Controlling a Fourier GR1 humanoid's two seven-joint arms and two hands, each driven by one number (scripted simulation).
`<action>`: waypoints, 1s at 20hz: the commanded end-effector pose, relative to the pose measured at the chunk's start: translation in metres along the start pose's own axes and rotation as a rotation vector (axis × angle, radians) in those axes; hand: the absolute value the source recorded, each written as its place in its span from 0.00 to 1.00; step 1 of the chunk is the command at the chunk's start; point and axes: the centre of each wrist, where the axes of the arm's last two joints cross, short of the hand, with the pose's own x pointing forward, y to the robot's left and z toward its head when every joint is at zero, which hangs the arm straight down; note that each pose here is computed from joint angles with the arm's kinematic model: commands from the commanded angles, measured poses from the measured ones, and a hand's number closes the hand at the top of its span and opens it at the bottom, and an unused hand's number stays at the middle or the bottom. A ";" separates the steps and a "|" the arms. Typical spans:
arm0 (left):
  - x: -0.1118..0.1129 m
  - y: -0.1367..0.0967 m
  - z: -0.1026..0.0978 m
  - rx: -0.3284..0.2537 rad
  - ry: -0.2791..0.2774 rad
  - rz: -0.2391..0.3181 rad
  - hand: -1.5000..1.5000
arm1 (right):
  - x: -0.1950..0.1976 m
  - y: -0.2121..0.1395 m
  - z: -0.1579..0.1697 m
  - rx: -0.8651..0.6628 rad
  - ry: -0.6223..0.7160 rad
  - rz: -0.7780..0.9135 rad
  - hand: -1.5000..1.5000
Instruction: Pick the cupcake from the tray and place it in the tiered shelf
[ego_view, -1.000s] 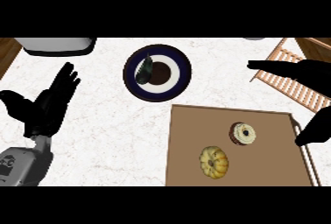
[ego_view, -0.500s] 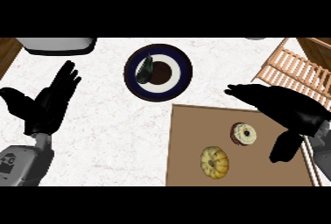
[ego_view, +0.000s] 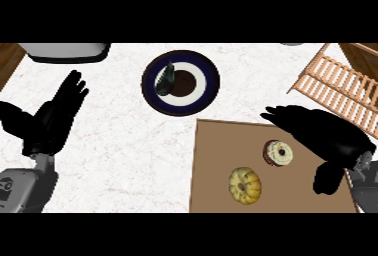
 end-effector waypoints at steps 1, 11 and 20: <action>0.008 0.009 -0.006 0.000 -0.004 -0.010 0.50 | -0.007 0.012 -0.007 0.021 0.038 0.038 0.00; 0.010 0.001 -0.009 -0.003 0.009 -0.002 0.50 | 0.007 0.044 -0.008 -0.010 0.029 -0.013 0.00; -0.007 -0.009 -0.009 0.005 -0.005 0.009 0.50 | 0.006 0.061 -0.051 0.023 0.023 0.007 0.00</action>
